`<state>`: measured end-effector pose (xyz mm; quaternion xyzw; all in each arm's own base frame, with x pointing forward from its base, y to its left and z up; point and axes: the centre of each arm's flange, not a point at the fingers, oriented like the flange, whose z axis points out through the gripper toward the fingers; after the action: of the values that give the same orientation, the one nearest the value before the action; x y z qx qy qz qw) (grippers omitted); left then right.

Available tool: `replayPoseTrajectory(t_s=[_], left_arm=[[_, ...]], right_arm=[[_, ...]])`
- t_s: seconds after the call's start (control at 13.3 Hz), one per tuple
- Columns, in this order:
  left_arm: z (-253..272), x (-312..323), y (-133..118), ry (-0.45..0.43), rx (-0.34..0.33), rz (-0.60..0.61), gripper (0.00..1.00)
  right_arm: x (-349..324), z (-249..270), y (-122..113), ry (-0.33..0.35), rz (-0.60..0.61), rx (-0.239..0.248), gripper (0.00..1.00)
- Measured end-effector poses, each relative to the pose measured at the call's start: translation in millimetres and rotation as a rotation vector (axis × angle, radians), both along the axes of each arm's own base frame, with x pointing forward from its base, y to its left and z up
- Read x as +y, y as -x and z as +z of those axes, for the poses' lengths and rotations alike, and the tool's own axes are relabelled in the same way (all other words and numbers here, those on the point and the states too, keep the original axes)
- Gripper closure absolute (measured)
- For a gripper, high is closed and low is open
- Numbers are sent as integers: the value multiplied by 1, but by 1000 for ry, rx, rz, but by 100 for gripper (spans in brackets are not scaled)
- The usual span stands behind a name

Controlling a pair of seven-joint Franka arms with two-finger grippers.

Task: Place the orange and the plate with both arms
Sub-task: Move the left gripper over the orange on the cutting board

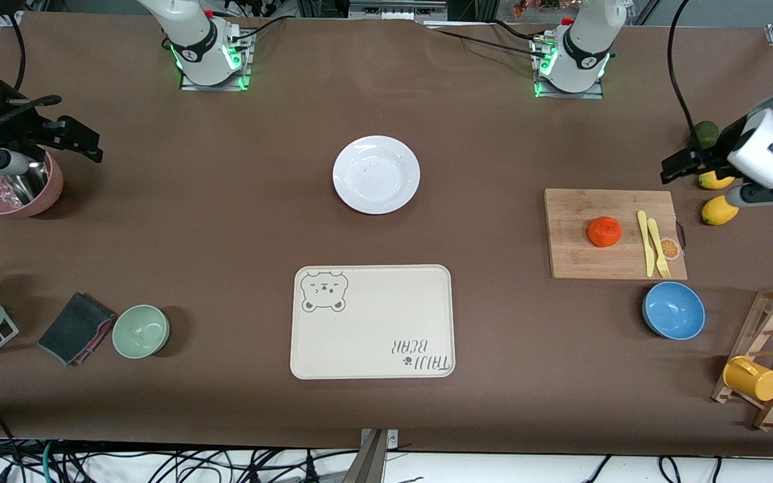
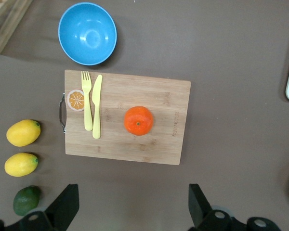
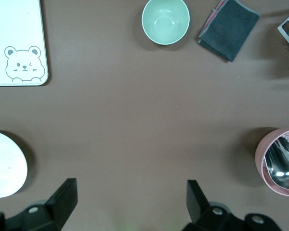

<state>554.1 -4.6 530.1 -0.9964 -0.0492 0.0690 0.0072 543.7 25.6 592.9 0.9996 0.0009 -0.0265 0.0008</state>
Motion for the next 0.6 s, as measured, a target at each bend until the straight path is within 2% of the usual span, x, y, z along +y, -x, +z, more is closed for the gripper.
replayPoseTrajectory(t_s=[0.3, 0.6], left_arm=[[-46, 13, -11, 10, 44, -13, 0], [-136, 13, -10, 21, 110, -28, 0]], right_arm=[[0, 0, 0, 0, 0, 2, 0], [0, 0, 0, 0, 0, 3, 0]])
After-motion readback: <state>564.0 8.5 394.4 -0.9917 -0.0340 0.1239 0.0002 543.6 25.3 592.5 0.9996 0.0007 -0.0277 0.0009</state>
